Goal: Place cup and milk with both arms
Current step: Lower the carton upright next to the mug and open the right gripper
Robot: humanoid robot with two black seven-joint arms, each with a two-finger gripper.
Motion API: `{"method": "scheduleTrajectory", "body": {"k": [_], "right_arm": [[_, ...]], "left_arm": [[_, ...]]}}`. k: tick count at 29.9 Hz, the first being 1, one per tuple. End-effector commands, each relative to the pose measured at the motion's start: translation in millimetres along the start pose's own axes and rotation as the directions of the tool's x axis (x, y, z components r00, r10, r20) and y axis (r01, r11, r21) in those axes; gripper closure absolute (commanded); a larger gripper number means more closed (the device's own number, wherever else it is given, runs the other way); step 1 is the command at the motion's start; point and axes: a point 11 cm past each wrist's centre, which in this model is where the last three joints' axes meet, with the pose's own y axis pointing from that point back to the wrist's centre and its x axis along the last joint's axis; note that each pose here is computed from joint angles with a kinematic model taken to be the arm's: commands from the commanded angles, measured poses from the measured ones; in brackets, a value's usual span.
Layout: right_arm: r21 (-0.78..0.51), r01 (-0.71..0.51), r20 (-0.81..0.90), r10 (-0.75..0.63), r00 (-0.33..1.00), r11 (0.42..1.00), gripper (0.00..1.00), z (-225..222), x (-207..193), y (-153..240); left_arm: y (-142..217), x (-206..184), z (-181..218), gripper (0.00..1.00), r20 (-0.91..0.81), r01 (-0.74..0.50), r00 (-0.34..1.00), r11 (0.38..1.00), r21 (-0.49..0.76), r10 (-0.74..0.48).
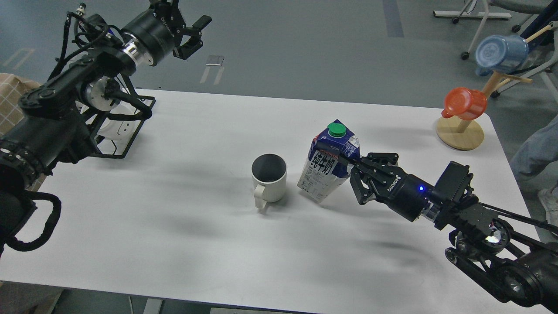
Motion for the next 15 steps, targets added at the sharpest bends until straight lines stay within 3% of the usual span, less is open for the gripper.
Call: {"method": "scheduleTrajectory", "body": {"k": [1, 15], "right_arm": [[0.002, 0.0, 0.003, 0.0, 1.0, 1.0, 0.94, -1.4, -1.2, -1.4], [-0.007, -0.002, 0.002, 0.002, 1.0, 1.0, 0.94, 1.9, -1.8, -7.9]], "left_arm": [[0.3, 0.8, 1.2, 0.03, -0.002, -0.002, 1.0, 1.0, -0.004, 0.002], [3.3, 3.2, -2.5, 0.03, -0.004, -0.009, 1.0, 1.0, 0.003, 0.009]]}}
